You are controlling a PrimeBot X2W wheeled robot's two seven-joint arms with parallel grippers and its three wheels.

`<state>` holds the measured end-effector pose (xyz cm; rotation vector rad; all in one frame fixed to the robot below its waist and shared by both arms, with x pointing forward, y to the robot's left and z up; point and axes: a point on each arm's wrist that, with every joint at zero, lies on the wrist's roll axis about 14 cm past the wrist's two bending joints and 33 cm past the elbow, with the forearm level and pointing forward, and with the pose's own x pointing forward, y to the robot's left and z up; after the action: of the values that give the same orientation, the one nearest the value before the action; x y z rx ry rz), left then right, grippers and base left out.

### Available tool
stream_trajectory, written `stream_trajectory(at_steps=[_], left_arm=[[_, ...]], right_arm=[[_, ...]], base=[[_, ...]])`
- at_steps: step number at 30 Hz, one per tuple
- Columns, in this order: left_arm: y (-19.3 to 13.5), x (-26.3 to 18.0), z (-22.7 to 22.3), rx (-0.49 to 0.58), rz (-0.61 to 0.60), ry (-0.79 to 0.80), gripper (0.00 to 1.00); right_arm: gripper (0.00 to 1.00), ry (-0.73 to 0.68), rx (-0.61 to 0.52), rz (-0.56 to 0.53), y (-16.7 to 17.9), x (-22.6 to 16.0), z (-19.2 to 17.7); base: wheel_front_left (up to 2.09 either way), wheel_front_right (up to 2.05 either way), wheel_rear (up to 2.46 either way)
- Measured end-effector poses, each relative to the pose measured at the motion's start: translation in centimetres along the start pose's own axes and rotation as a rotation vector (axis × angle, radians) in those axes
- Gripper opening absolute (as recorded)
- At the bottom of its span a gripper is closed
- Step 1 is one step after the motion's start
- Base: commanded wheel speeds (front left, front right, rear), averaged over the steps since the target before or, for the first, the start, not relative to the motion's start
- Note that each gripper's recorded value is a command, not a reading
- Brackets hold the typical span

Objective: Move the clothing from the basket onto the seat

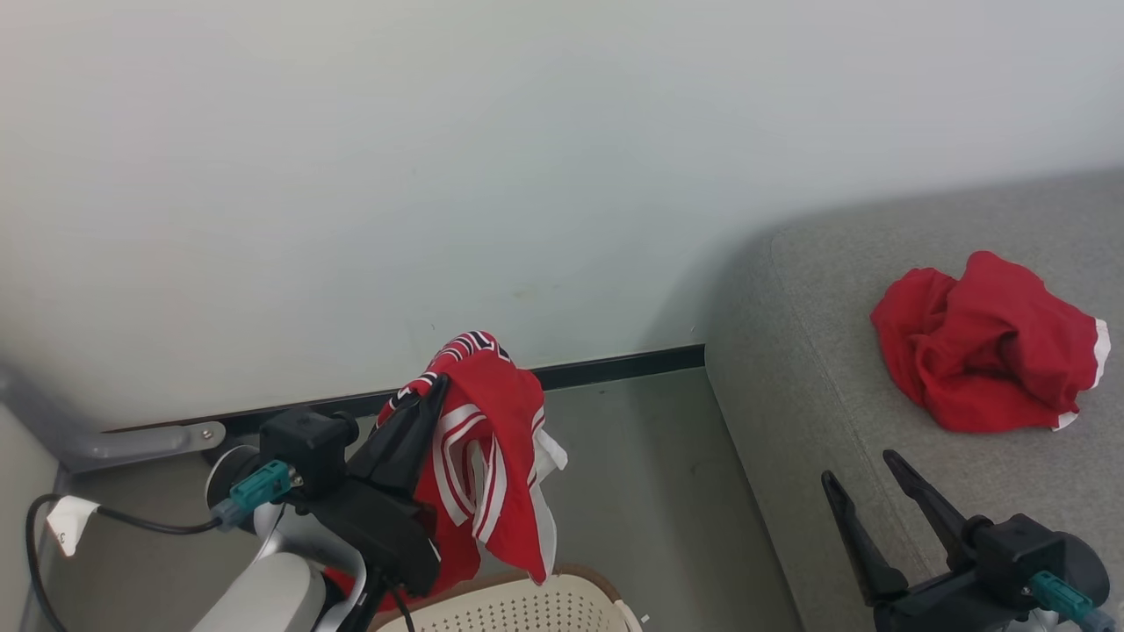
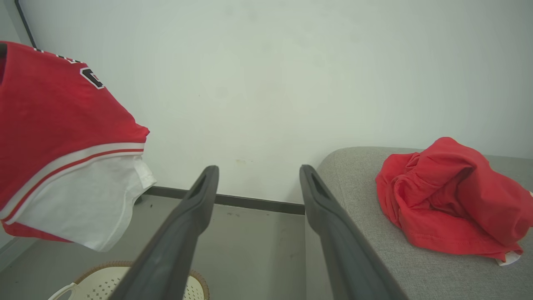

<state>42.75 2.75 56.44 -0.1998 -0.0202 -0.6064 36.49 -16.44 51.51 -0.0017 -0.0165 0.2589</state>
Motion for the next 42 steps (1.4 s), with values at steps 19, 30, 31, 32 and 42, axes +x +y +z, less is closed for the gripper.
stream_trajectory(at_steps=[19, 30, 31, 32, 42], left_arm=[[1.9, 0.9, 0.4, -0.001, 0.044, -0.003, 0.0], [2.3, 2.2, 1.2, -0.001, 0.047, -0.014, 0.0], [2.1, 2.4, 1.3, -0.003, 0.042, -0.012, 0.0], [1.8, 2.6, 1.4, -0.005, 0.036, -0.016, 0.0], [2.0, 2.8, 1.7, -0.008, 0.038, -0.019, 0.0]], right_arm=[[1.0, -0.078, 0.025, 0.396, 12.1, 2.8, 1.8], [1.0, -0.032, -0.089, 0.59, 16.9, 4.6, 0.0], [1.0, -0.029, -0.097, 0.595, 17.1, 5.0, -0.1], [1.0, -0.022, -0.107, 0.604, 17.3, 5.2, -0.3], [1.0, 0.039, -0.161, 0.694, 20.4, 6.5, -2.2]], base=[[0.0, 0.0, 0.0], [0.0, 0.0, 0.0], [0.0, 0.0, 0.0], [0.0, 0.0, 0.0], [0.0, 0.0, 0.0]])
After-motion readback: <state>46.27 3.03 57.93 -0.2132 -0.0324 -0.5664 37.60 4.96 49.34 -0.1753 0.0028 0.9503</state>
